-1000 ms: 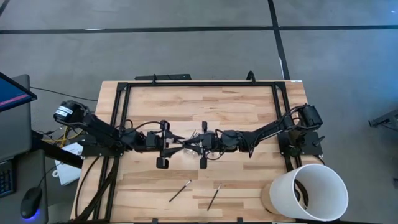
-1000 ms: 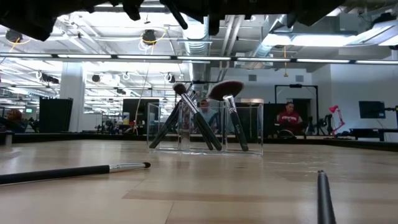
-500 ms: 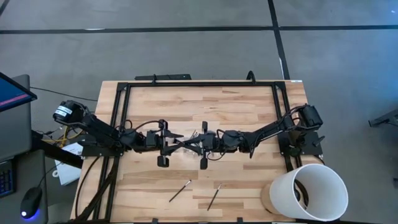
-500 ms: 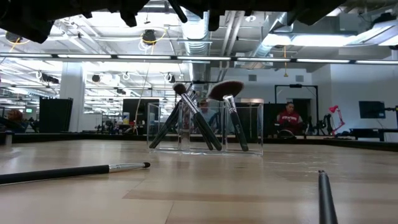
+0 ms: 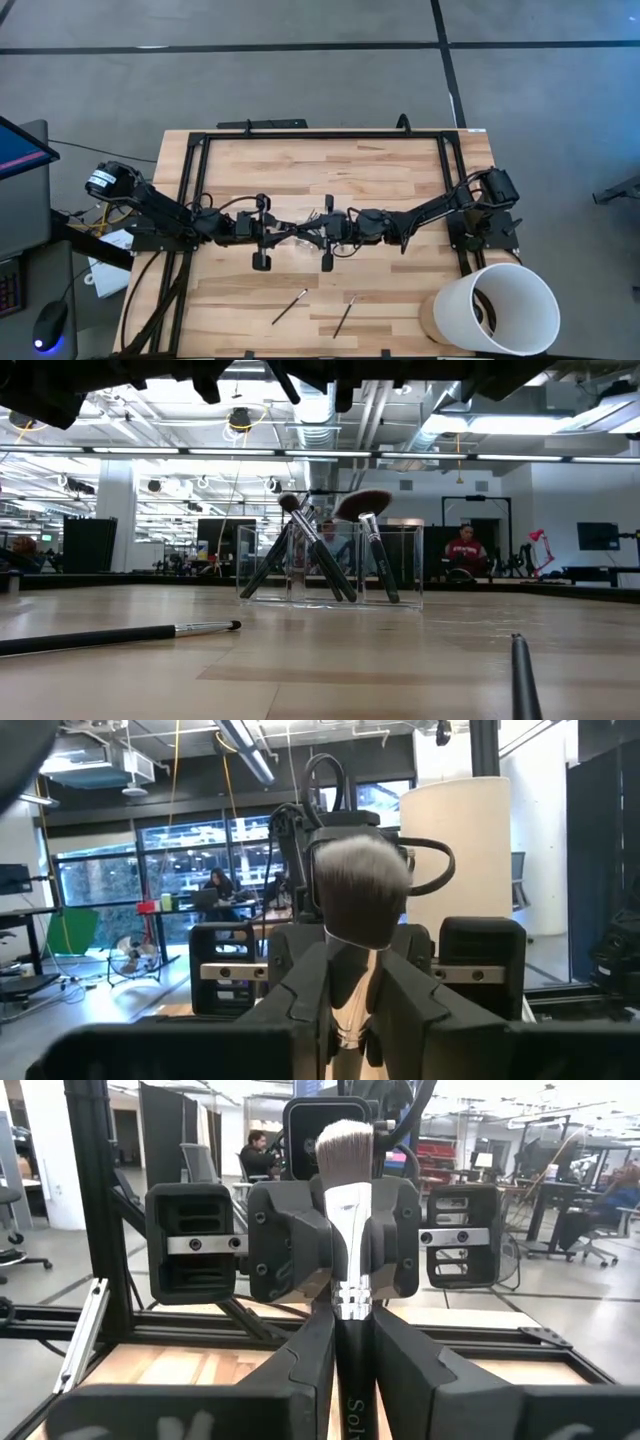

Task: Put items in baskets/containers
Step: Put the powder brush into the middle section of the transparent organizer

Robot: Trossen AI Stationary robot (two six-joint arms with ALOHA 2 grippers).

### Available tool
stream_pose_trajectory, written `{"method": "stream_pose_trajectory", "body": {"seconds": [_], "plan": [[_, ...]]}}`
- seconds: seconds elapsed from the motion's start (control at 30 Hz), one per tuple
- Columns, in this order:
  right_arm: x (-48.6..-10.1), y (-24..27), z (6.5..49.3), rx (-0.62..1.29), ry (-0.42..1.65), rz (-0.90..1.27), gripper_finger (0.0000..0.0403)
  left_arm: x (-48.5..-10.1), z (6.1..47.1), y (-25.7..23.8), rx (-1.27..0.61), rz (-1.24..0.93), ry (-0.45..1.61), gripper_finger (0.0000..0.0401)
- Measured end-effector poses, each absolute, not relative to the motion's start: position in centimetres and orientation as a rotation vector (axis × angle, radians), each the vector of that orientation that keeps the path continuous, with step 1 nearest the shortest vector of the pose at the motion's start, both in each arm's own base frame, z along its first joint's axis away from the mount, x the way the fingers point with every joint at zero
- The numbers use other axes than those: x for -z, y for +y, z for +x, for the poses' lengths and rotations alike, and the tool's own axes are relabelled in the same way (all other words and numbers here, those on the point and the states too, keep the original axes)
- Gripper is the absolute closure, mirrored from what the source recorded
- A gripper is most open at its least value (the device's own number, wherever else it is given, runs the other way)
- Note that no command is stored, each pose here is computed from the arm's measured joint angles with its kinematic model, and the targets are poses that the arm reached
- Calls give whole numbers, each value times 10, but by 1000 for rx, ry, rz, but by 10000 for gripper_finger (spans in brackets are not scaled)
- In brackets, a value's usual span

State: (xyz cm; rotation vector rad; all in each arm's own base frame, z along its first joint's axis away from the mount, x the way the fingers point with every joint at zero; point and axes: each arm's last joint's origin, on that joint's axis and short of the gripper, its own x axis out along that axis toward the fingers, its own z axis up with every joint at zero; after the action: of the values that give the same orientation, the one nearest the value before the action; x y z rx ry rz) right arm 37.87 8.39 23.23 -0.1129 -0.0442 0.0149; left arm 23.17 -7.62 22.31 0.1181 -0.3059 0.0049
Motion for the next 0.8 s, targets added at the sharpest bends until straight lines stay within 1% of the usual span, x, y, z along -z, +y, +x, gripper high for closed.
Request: {"method": "stream_pose_trajectory", "body": {"seconds": [0.3,0.47,0.67,0.8], "plan": [[-231,84,378,-19,-21,-157,342,-219,233,-74,-2,85,-268,346],[-233,79,380,-12,-21,-144,342,-219,234,-73,-14,61,-261,347],[-229,79,381,-15,28,-126,341,-214,235,-73,-22,75,-205,347],[-231,78,386,-21,115,-100,341,-210,236,-73,-15,79,-169,347]]}}
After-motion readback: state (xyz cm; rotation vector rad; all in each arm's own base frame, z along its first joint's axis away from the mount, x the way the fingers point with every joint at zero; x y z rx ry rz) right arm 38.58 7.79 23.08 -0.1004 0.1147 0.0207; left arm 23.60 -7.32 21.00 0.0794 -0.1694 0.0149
